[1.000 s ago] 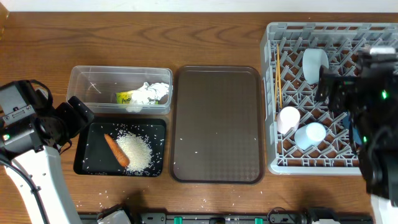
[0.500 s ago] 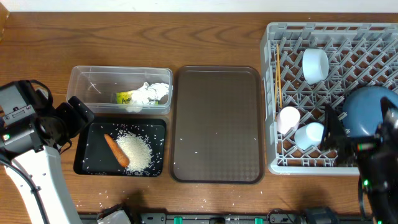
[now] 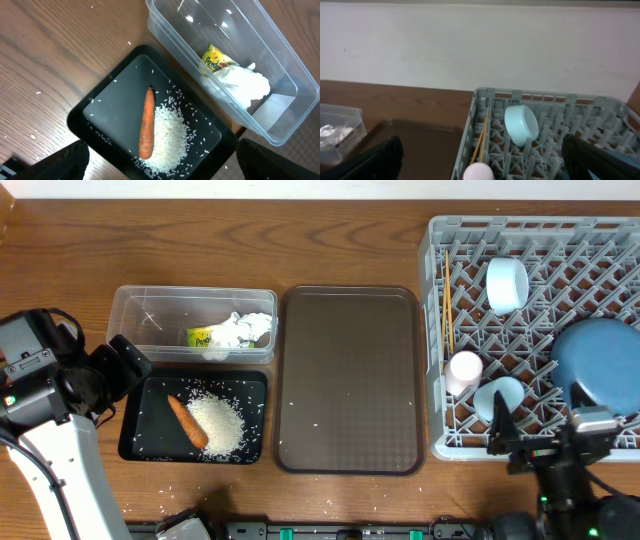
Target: Sort waste into correct bins and load items into the dishwasher rack
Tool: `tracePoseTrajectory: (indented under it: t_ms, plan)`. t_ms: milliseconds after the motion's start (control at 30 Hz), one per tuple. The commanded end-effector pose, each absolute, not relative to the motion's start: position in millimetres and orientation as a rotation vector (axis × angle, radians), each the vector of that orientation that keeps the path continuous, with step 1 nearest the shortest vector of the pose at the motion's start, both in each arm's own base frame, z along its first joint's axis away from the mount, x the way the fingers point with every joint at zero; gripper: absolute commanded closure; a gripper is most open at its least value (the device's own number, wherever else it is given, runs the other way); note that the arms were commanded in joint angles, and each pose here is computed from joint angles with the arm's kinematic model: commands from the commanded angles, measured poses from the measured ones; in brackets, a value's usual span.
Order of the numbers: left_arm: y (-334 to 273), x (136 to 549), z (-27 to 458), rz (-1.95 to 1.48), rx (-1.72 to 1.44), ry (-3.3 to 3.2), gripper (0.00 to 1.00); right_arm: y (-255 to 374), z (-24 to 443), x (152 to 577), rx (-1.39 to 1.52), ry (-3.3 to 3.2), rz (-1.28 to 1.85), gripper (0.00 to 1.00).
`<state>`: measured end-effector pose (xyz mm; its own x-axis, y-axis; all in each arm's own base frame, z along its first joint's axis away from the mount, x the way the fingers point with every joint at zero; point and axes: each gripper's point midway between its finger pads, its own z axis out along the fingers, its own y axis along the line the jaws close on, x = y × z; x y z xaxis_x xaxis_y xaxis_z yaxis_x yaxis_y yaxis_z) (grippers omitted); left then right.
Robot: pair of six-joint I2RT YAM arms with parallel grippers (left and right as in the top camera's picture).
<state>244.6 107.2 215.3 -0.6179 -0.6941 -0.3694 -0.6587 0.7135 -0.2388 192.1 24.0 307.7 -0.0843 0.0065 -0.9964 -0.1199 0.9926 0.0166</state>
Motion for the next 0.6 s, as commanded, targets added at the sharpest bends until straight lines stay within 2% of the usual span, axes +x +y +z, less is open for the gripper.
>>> tracePoseTrajectory:
  t_ms: [0,567]
  plan:
    - [110.7,243.0,213.7,-0.087,-1.042,2.490,0.04,26.5,294.0,194.5,-0.058,1.621,0.150,0.01]
    - [110.7,243.0,213.7,-0.087,-1.042,2.490,0.04,32.5,255.5,225.1,0.030,1.446,0.264,0.01]
